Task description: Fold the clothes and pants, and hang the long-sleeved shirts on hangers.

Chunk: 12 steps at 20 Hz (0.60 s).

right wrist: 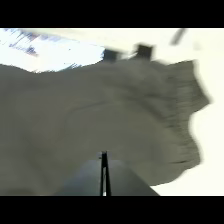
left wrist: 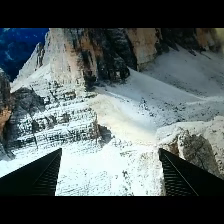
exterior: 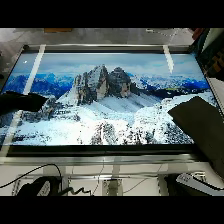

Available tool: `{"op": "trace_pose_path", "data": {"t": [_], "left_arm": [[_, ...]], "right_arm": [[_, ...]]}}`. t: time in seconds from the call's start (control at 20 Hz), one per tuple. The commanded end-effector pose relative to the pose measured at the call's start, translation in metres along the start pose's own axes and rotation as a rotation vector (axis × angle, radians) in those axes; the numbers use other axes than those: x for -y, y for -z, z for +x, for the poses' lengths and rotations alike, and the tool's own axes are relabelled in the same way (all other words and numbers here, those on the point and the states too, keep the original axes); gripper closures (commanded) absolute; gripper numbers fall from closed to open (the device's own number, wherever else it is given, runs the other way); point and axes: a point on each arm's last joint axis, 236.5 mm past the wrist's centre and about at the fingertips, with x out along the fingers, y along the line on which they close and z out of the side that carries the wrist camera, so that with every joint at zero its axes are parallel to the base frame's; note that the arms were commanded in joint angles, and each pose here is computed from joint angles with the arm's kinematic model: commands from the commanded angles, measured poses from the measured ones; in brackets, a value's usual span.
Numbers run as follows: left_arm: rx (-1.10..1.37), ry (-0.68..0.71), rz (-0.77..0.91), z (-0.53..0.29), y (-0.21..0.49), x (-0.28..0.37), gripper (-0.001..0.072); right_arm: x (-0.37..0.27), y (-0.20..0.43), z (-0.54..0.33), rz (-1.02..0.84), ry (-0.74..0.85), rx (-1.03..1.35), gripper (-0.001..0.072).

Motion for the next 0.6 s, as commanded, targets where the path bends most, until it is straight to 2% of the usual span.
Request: {"op": "trace_pose_path", "data": {"t": [0.0,0.15,0.3,0.55], "left_arm": [[0.001,-0.001,0.0,0.0,0.0,0.0,0.0019],[0.001,-0.001,0.0,0.0,0.0,0.0,0.0019],[0.001,-0.002,-0.001,0.0,0.0,0.0,0.0019],[0.001,-0.001,-0.001,0.0,0.0,0.0,0.0019]], "right_arm": [[-0.061,0.029,0.005,-0.082,-0.231,-0.107,0.0695],[-0.112,0.062,0.001,-0.269,-0.325,-0.151,0.0696],[-0.178,0.115,-0.018,-0.56,-0.417,-0.148,0.0696],[-0.284,0.224,-0.087,-1.088,-0.627,0.053,0.0695]]}}
